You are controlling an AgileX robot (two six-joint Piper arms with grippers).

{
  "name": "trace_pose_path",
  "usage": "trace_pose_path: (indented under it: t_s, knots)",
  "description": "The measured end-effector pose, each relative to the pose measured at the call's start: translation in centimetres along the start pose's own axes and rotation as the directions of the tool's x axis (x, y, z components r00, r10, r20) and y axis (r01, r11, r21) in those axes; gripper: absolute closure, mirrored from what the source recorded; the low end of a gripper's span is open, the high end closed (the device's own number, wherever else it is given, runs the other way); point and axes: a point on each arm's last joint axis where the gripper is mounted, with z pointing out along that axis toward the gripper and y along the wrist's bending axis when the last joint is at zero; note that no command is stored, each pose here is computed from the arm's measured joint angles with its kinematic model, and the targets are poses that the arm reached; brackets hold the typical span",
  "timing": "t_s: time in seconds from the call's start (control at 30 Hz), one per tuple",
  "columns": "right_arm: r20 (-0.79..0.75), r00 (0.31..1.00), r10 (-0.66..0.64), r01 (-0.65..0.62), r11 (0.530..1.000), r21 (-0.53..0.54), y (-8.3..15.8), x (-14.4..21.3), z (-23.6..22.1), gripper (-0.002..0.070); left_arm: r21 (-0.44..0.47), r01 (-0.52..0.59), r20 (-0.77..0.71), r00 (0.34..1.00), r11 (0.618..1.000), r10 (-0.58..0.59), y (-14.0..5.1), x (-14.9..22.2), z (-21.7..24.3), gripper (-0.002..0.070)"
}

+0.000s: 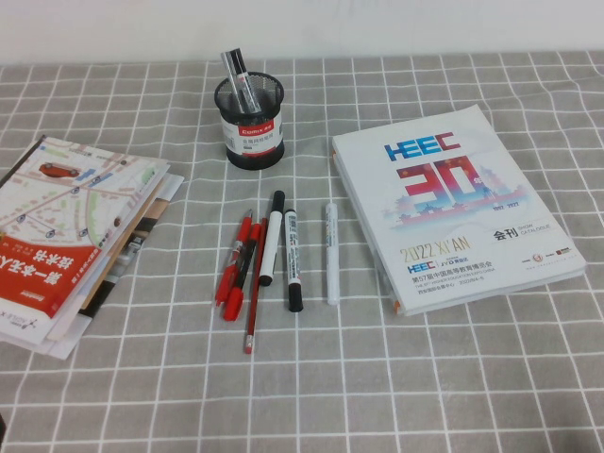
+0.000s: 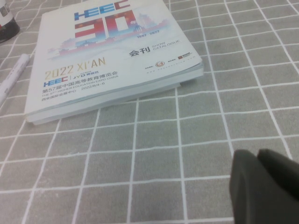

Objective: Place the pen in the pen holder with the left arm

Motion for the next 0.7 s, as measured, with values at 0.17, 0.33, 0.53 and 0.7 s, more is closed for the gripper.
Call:
trace_pose_path:
  t_s: [0.17,0.33,0.53,0.7]
  knots:
    - [0.0,1.0,0.0,0.0,1.0,0.0,0.0,0.0,0.0,0.0691,-0.002,-0.005,-0.031,0.999,1.0,0.005,0.02,0.32,0.01,0.0678]
    - [0.0,1.0,0.002,-0.002,1.0,-0.001,0.01,0.0,0.0,0.0691,-0.003,-0.007,-0.031,0.999,1.0,0.007,0.03,0.32,0.01,0.0678]
    - [0.0,1.0,0.003,-0.003,1.0,-0.001,0.01,0.0,0.0,0.0691,-0.003,-0.009,-0.033,0.999,1.0,0.009,0.03,0.34,0.01,0.0678]
    - [0.0,1.0,0.003,-0.003,1.0,-0.001,0.01,0.0,0.0,0.0691,-0.003,-0.009,-0.033,0.999,1.0,0.009,0.03,0.34,0.01,0.0678]
